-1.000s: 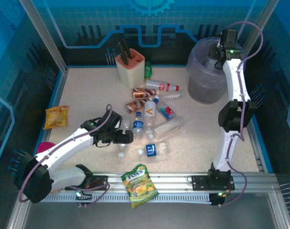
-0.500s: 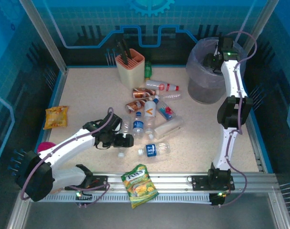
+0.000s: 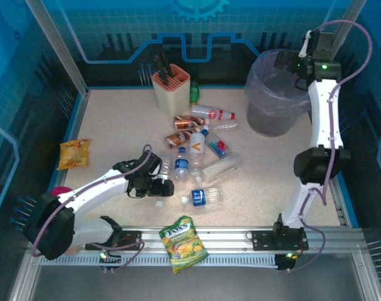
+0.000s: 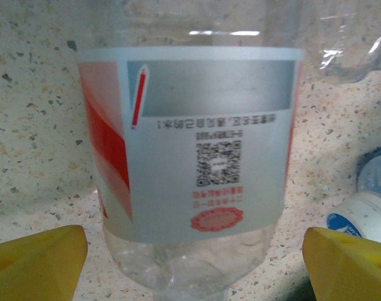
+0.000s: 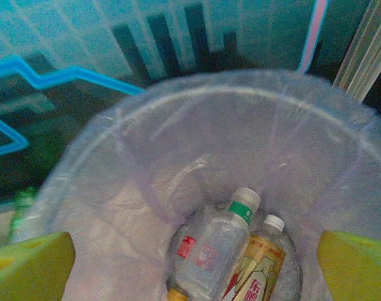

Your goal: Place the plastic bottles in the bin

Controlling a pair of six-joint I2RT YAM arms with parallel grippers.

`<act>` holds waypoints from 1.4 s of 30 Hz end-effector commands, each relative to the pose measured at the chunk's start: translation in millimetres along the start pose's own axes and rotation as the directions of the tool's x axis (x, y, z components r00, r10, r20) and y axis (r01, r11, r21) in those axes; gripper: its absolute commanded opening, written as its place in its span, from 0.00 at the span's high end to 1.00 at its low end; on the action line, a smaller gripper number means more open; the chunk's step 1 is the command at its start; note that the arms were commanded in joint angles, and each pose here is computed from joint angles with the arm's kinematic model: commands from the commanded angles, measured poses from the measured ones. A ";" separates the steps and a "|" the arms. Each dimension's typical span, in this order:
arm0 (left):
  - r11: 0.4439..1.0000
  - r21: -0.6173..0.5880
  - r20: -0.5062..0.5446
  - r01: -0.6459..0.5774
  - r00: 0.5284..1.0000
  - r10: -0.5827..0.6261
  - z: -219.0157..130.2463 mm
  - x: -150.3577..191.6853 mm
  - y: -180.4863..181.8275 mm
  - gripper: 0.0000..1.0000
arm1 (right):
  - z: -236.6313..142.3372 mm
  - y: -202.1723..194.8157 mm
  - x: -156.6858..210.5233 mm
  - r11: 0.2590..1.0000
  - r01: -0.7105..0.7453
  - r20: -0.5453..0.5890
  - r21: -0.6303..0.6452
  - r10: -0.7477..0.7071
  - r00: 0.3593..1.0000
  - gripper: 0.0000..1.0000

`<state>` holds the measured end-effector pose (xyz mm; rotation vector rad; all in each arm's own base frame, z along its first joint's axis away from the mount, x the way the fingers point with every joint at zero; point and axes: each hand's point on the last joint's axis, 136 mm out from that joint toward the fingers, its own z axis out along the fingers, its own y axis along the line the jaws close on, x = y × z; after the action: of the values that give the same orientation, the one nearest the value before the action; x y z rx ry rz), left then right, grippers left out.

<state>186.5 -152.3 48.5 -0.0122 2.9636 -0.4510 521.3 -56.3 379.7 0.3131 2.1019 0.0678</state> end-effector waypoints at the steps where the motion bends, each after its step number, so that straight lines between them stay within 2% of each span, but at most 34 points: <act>1: 1.000 -0.011 0.011 0.024 1.000 -0.023 6.6 -1.3 4.1 0.14 | -36.8 9.1 1.7 0.998 -0.007 0.005 -0.060 0.008 1.000 0.00; 4: 0.999 -0.026 0.021 0.025 0.999 -0.024 9.1 -2.6 7.4 0.21 | -58.1 22.6 16.5 0.992 -0.025 -0.014 -0.126 0.024 1.000 0.00; 8: 0.999 -0.012 0.037 0.035 0.999 -0.034 14.4 -6.0 5.6 0.29 | -73.7 56.8 51.6 0.943 -0.081 -0.070 -0.324 0.061 0.996 0.00; 12: 0.999 -0.030 0.031 0.044 0.999 -0.043 20.9 -5.4 9.8 0.39 | -96.5 98.4 98.3 0.869 -0.073 -0.097 -0.489 0.029 0.995 0.00; 15: 0.998 -0.036 0.054 0.045 0.998 -0.043 18.5 -8.8 10.9 0.48 | -112.5 129.5 142.7 0.802 -0.090 -0.175 -0.591 -0.018 0.984 0.03; 20: 1.000 -0.013 0.145 0.015 0.989 -0.013 -11.1 -24.7 1.4 0.50 | -145.2 184.9 213.8 0.664 -0.144 -0.289 -0.734 -0.113 0.951 0.06; 23: 0.998 0.051 0.240 -0.044 0.970 0.030 -42.4 -41.3 -17.1 0.49 | -161.1 212.7 251.0 0.605 -0.178 -0.352 -0.776 -0.182 0.918 0.06; 25: 0.983 0.147 0.319 -0.108 0.946 0.056 -64.1 -53.7 -40.8 0.50 | -166.7 229.1 269.0 0.566 -0.211 -0.384 -0.797 -0.206 0.900 0.08; 28: 0.923 0.318 0.396 -0.215 0.915 0.076 -86.1 -65.6 -81.4 0.54 | -170.3 253.2 284.4 0.483 -0.286 -0.428 -0.827 -0.211 0.879 0.17; 30: 0.883 0.393 0.417 -0.258 0.906 0.080 -91.7 -70.2 -99.6 0.56 | -168.6 265.7 290.6 0.449 -0.310 -0.439 -0.838 -0.218 0.872 0.19; 34: 0.830 0.473 0.402 -0.295 0.911 0.095 -91.4 -72.3 -120.7 0.58 | -156.6 281.8 296.7 0.464 -0.285 -0.429 -0.839 -0.240 0.871 0.13; 37: 0.823 0.484 0.402 -0.299 0.911 0.095 -90.2 -75.6 -125.1 0.59 | -145.2 289.2 301.3 0.477 -0.292 -0.446 -0.829 -0.249 0.860 0.12; 42: 0.811 0.493 0.402 -0.315 0.909 0.109 -90.2 -75.3 -129.7 0.59 | -124.7 293.9 305.3 0.520 -0.277 -0.452 -0.808 -0.243 0.858 0.15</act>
<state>243.8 -234.8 162.1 0.2087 2.4135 -1.0456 312.0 304.2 227.1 -0.3329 2.3404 1.3364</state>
